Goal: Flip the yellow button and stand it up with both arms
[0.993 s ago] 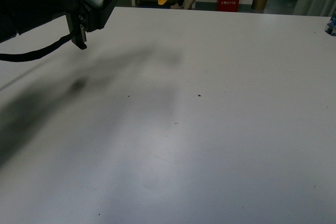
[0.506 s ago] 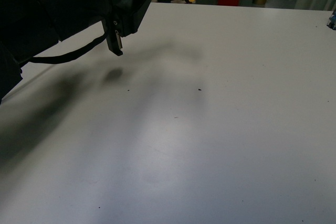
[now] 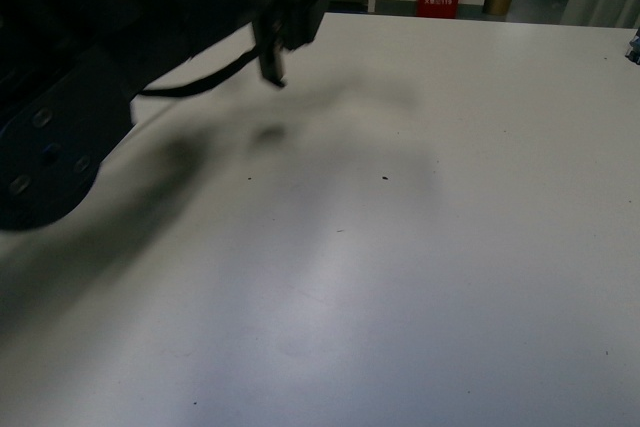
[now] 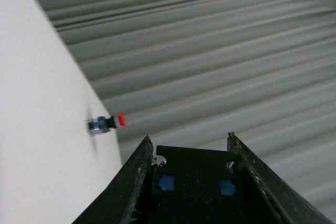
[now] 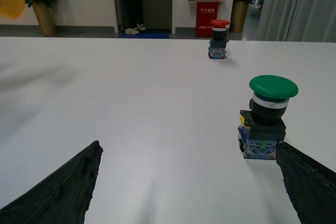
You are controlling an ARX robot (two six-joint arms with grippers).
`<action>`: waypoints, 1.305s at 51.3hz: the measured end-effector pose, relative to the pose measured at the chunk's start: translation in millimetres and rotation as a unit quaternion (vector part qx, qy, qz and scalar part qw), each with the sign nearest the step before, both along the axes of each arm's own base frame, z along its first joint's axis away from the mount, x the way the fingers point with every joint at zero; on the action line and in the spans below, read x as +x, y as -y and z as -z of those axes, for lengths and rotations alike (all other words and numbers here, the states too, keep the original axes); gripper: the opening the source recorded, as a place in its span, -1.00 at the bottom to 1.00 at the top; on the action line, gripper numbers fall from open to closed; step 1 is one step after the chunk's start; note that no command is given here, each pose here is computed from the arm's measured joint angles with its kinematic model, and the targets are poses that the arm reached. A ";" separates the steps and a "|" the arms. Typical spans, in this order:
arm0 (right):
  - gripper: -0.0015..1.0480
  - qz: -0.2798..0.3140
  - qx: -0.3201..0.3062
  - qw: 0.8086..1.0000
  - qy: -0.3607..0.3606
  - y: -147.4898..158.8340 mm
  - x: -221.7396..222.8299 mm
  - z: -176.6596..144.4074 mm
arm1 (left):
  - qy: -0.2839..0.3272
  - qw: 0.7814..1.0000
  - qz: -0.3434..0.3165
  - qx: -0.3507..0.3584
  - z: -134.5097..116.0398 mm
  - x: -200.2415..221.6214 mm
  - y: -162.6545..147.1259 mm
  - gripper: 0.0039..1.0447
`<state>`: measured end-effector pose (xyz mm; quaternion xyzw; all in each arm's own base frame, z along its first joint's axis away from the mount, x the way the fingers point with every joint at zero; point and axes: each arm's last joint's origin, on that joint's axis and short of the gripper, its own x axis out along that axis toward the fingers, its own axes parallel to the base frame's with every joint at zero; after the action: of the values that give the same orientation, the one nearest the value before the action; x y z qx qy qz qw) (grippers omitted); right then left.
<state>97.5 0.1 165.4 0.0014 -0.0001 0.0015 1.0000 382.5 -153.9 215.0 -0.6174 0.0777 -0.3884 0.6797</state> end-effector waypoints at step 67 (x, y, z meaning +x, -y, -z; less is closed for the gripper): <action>0.86 0.002 0.000 1.000 0.000 0.2 0.0 0.0 | 0.004 0.998 0.063 -0.002 -11.4 9.2 45.5 -0.32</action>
<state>97.5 -0.1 165.4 0.0016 -0.0001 -0.0008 1.0000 391.7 -199.4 226.4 -0.6109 0.1124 -0.4331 0.6532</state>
